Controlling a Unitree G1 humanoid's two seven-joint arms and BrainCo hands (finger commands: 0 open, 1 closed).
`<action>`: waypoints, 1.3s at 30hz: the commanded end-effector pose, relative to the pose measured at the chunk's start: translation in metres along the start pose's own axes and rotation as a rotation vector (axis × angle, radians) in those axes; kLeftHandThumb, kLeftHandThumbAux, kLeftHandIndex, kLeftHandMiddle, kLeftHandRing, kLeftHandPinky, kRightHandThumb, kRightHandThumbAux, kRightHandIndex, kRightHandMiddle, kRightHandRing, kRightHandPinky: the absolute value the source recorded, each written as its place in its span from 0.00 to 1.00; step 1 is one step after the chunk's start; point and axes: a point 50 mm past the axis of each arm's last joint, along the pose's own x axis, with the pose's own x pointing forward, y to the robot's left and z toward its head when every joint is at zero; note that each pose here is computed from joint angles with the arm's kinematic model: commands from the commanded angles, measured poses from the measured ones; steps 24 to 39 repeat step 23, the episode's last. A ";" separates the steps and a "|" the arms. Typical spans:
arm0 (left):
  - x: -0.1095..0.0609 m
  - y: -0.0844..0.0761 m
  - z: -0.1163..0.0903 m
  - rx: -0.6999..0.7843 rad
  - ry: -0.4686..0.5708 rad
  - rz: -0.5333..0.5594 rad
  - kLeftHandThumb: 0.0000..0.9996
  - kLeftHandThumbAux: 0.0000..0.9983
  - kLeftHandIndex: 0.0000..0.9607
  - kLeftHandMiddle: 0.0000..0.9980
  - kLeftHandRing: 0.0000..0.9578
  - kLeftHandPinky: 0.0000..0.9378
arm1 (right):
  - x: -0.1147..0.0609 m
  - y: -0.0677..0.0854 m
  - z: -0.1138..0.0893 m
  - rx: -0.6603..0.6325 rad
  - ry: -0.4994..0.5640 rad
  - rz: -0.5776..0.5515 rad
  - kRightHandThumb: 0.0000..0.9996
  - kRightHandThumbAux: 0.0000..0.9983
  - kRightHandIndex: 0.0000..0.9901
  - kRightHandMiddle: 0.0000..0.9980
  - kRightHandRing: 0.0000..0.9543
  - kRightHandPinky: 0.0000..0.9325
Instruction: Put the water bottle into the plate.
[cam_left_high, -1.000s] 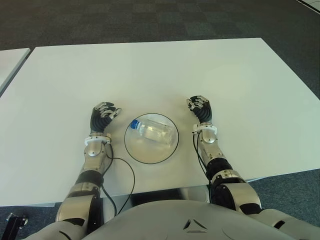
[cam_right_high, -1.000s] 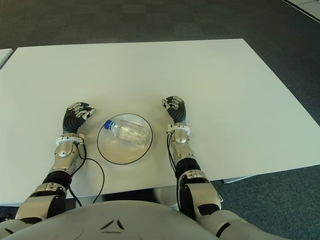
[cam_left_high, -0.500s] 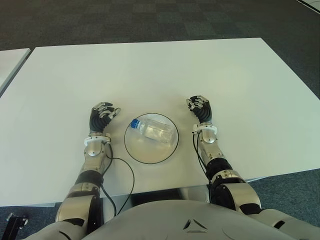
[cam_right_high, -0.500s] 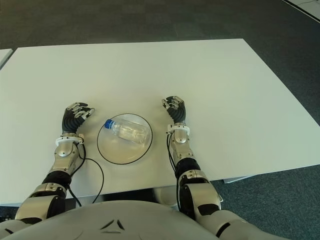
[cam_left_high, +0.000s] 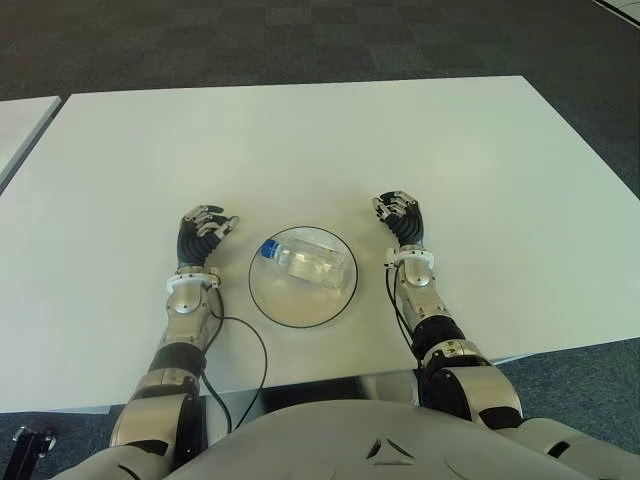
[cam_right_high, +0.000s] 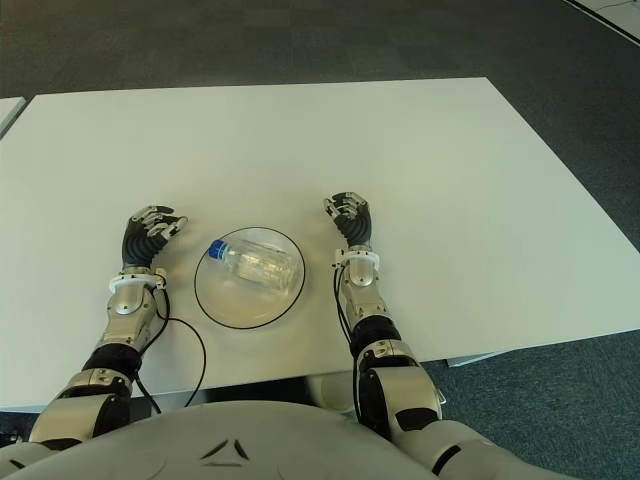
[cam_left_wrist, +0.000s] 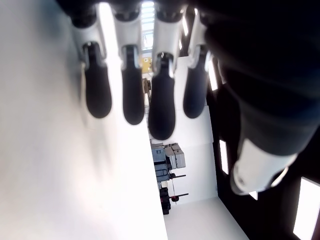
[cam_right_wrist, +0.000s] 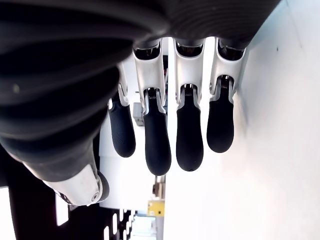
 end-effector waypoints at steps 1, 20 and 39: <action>-0.008 -0.004 -0.009 -0.010 0.050 -0.016 0.71 0.72 0.45 0.62 0.62 0.61 | -0.005 0.001 -0.009 0.007 0.040 -0.003 0.71 0.73 0.43 0.56 0.59 0.59; -0.003 -0.007 -0.002 -0.042 0.030 -0.010 0.71 0.71 0.45 0.62 0.62 0.61 | 0.000 0.001 -0.006 0.003 0.043 0.013 0.71 0.73 0.43 0.55 0.59 0.58; -0.001 -0.008 0.000 -0.064 0.027 -0.014 0.71 0.71 0.45 0.62 0.62 0.61 | 0.003 0.001 -0.004 0.001 0.048 0.014 0.71 0.73 0.43 0.56 0.59 0.58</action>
